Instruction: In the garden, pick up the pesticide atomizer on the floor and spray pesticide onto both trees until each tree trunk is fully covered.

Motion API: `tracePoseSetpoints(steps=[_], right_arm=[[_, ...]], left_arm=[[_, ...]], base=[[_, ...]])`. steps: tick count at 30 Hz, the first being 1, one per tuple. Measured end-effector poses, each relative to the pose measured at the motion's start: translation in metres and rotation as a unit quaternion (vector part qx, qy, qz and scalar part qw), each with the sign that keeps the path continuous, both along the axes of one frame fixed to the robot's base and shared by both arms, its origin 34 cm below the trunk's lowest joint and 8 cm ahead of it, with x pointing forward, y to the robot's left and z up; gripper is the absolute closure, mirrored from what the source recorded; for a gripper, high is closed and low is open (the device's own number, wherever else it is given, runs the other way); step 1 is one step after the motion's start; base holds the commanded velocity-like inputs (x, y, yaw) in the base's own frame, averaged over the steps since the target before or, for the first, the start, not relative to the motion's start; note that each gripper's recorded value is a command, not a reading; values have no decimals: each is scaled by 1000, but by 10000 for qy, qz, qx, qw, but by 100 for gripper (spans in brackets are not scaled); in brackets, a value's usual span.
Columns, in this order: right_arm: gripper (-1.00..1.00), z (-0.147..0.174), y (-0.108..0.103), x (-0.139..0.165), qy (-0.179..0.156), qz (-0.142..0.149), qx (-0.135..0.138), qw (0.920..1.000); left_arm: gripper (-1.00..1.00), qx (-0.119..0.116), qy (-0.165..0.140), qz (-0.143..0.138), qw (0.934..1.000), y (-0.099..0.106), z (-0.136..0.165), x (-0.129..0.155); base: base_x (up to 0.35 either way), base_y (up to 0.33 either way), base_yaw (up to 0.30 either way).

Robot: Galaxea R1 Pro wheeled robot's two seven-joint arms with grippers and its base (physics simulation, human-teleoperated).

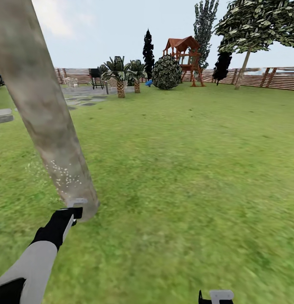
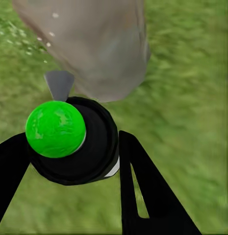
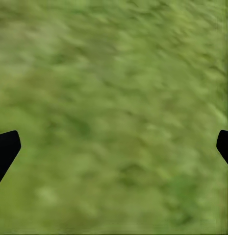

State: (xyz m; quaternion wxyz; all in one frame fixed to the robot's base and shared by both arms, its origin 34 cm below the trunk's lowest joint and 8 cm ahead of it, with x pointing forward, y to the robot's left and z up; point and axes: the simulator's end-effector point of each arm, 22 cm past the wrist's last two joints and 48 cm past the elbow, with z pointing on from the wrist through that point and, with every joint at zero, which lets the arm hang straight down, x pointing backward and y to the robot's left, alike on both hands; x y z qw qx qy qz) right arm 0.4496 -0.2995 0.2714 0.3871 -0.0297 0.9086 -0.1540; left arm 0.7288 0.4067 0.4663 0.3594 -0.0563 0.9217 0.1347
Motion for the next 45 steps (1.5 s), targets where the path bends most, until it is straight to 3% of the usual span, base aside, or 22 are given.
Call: tracePoseSetpoints(steps=[5,10,18,20,22,24,26,28,31,36,41,45], right_arm=[[-100,0,0,0,3,0,-1,10000],[-100,0,0,0,3,1,-2,10000],[-100,0,0,0,1,8,-2,10000],[-100,0,3,-1,6,14,13,10000],[-100,-1,7,0,0,14,44,10000],[-100,0,5,0,-19,-33,42,10000],[-100,10,-4,15,-216,-72,-43,9997],[-100,16,-7,24,-332,-38,-99,9994],[-100,16,-2,26,-347,67,-104,9993],[-100,17,2,29,-357,252,-151,9989],[-100,18,-3,29,-361,216,-183,9989],[-100,18,-3,29,-361,233,-193,9989]], left_arm=[[100,0,2,11,10000,1,0,0],[100,-254,-55,474,9985,26,-4,-12],[100,-244,-249,447,9984,22,1,-5],[100,-186,-249,498,9983,32,2,-7],[100,-21,-165,628,9979,57,-3,-21],[100,17,-127,675,9976,65,-6,-28],[100,-34,-90,655,9978,58,-12,-30],[100,-208,98,559,9982,35,-34,-38],[100,-304,-179,365,9987,4,-46,-31],[100,-118,-287,519,9982,11,-44,-32],[100,-151,-47,534,9984,10,-66,-53],[100,-100,-36,565,9983,17,-65,-55]], base=[[-299,-21,0],[-72,-1,0],[-1,0,0],[0,0,0],[0,0,0],[0,0,0],[0,0,0],[0,0,0],[0,0,0],[10,-5,0],[228,-117,0],[300,-101,10]])
